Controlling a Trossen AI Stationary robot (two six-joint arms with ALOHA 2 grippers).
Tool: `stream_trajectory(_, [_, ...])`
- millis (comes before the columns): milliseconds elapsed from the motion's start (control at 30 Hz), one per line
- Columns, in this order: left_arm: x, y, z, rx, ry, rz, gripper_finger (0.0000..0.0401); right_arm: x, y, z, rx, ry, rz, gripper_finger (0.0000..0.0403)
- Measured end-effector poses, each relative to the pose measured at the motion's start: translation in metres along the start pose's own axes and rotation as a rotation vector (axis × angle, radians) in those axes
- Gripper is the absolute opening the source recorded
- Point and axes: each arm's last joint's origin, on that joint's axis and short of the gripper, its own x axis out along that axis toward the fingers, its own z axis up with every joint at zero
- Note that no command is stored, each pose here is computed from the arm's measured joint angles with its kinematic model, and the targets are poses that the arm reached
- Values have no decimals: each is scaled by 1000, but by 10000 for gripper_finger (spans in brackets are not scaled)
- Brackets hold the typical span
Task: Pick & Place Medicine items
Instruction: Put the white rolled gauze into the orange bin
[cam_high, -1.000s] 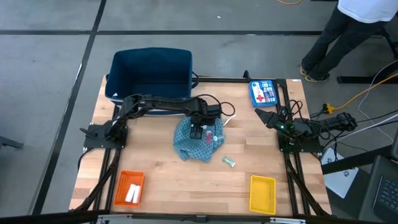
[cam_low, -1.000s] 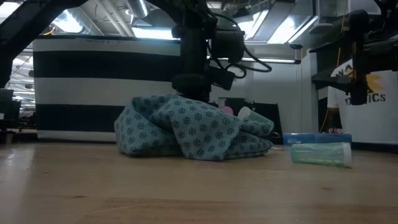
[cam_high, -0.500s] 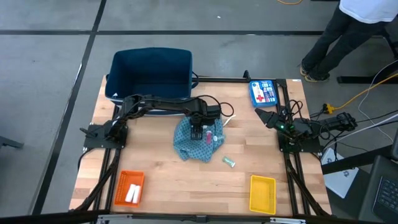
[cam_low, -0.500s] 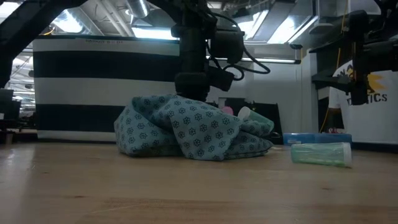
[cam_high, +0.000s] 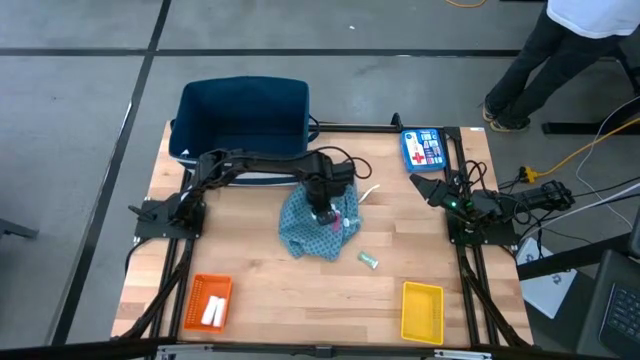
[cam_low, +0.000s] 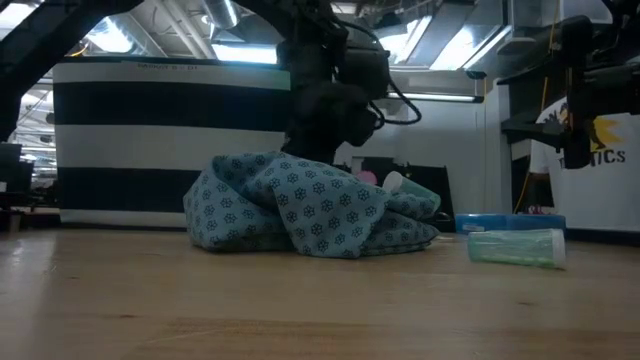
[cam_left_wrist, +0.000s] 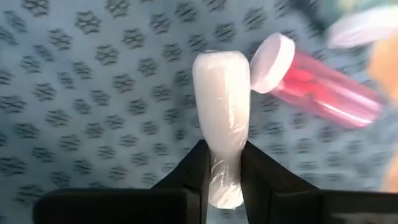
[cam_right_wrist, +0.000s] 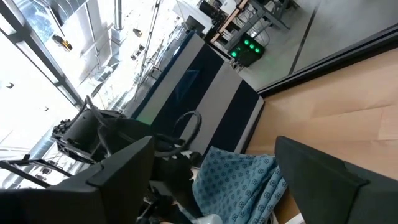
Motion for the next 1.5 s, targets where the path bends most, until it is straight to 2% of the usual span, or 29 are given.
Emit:
stream_trajectory(300, [-47, -18, 19, -136, -148, -49, 55, 0, 1, -1, -19, 22, 16, 334])
stream_trajectory(467, [-86, -42, 11, -202, -171, -30, 55, 0, 1, -1, -18, 44, 34, 334])
stream_trajectory(700, [-147, -89, -33, -359, -324, 0, 55, 0, 2, -2, -24, 67, 53, 334])
stream_trajectory(900, [-172, -130, -92, -515, -383, 96, 55, 0, 2, -2, -15, 85, 67, 334])
stream_trajectory(1000, [-174, -151, -124, -573, -396, 166, 55, 0, 2, -2, -6, 88, 70, 334])
stream_trajectory(1200, [-160, -191, -172, -655, -478, 162, 67, 0, 2, -2, 3, 70, 57, 334])
stream_trajectory(1500, [-93, -234, -266, -833, -429, 220, 70, 0, 1, -1, 43, 29, 23, 334])
